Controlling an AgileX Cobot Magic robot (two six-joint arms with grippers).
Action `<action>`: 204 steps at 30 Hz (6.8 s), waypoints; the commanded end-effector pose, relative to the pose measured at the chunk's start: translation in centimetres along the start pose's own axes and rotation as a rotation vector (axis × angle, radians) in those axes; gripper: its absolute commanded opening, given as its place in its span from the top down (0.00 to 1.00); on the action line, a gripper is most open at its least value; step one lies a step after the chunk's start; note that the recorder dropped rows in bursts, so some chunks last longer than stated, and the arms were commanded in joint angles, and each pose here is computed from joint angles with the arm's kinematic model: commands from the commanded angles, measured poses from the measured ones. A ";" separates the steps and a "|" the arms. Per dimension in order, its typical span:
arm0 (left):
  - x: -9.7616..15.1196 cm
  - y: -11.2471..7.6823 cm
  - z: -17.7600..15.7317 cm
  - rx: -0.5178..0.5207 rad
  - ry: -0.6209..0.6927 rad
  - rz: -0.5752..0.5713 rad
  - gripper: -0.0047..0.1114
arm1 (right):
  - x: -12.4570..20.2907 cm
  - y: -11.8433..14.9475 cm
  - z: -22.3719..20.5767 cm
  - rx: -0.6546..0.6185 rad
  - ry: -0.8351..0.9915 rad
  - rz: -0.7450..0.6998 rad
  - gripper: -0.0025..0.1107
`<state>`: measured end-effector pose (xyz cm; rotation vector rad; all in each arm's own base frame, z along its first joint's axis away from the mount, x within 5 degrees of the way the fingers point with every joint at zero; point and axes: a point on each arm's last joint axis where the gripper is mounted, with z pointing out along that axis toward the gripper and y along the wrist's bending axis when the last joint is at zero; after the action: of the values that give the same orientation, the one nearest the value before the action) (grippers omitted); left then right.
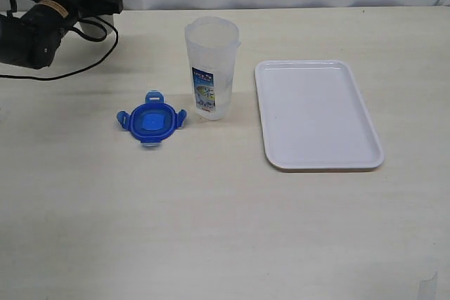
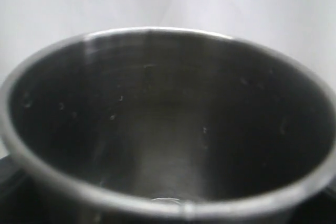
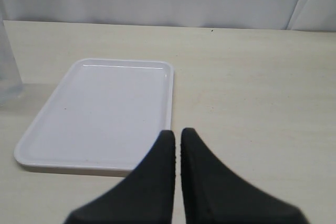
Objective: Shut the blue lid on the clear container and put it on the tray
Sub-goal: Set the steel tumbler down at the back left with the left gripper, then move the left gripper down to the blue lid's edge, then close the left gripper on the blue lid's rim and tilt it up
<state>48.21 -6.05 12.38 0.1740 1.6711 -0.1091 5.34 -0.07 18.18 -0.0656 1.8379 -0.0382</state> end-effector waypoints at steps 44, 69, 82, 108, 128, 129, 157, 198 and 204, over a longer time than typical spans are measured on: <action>2.4 1.1 3.8 -0.027 0.120 -0.051 0.25 | 0.0 0.0 0.0 0.004 -0.010 0.002 0.94; 3.7 1.4 2.9 -0.048 0.241 -0.070 0.05 | 0.0 0.0 0.0 0.004 -0.010 0.002 0.94; 0.7 1.1 -5.1 -0.051 0.258 -0.079 0.05 | 0.0 0.0 0.0 0.004 -0.010 0.002 0.94; -8.5 -0.7 -16.4 -0.027 1.107 -0.158 0.05 | 0.0 0.0 0.0 0.004 -0.010 0.002 0.94; -2.3 -6.6 -15.3 0.077 1.184 -0.072 0.13 | 0.0 0.0 0.0 0.004 -0.010 0.002 0.94; -2.0 -6.9 -15.2 0.081 1.180 -0.070 0.18 | 0.0 0.0 0.0 0.004 -0.010 0.002 0.94; 0.0 -9.1 -13.4 0.115 1.071 -0.105 0.42 | 0.0 0.0 0.0 0.004 -0.010 0.002 0.94; 2.1 -9.2 -12.7 0.102 1.073 -0.120 0.55 | 0.0 0.0 0.0 0.004 -0.010 0.002 0.94; 2.3 -9.2 -12.6 0.102 1.071 -0.119 0.55 | 0.0 0.0 0.0 0.004 -0.010 0.002 0.94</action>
<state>34.07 -12.60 11.31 0.2339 2.7525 -0.2056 5.34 -0.07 18.18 -0.0656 1.8379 -0.0382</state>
